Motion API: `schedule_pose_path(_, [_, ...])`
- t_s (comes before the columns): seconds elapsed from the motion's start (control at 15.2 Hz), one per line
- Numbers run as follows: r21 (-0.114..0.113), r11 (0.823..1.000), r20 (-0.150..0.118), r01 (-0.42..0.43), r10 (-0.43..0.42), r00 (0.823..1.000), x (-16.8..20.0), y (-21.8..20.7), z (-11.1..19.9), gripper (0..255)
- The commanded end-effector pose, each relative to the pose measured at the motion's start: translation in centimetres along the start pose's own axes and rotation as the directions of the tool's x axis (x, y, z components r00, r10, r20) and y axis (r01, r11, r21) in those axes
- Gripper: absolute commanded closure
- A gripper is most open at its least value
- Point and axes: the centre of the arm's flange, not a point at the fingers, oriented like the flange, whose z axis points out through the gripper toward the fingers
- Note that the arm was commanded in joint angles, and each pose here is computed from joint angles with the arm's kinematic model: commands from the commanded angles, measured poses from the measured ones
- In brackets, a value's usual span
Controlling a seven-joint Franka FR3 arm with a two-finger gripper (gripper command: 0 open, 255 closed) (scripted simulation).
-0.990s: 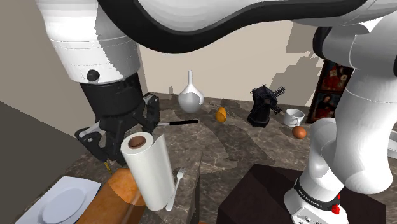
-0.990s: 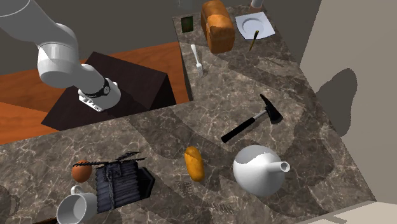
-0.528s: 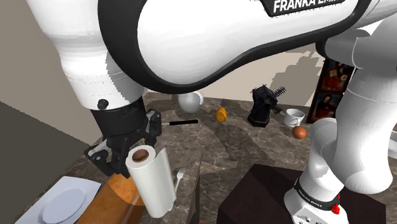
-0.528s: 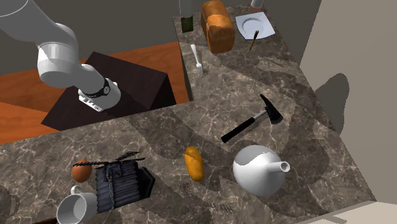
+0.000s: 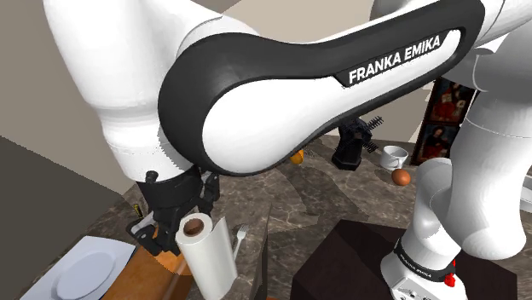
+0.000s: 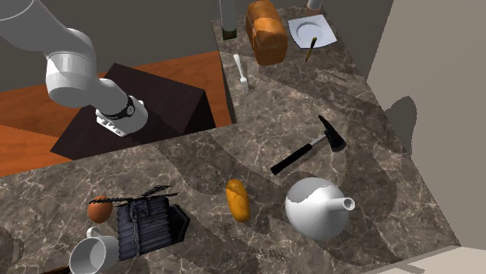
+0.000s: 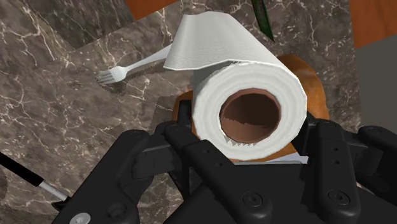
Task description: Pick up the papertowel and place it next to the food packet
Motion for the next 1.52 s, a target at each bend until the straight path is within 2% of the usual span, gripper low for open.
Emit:
schedule_pose_path(0.0, [0.001, 1.000, 0.000, 0.000, 0.000, 1.000, -0.1, 0.0, 1.0, 255])
schedule_pose_path(1.25, [0.001, 1.000, 0.000, 0.000, 0.000, 1.000, -0.6, -0.6, 11.0, 255])
schedule_pose_path(1.45, [0.001, 1.000, 0.000, 0.000, 0.000, 1.000, -0.6, -0.6, 11.5, 255])
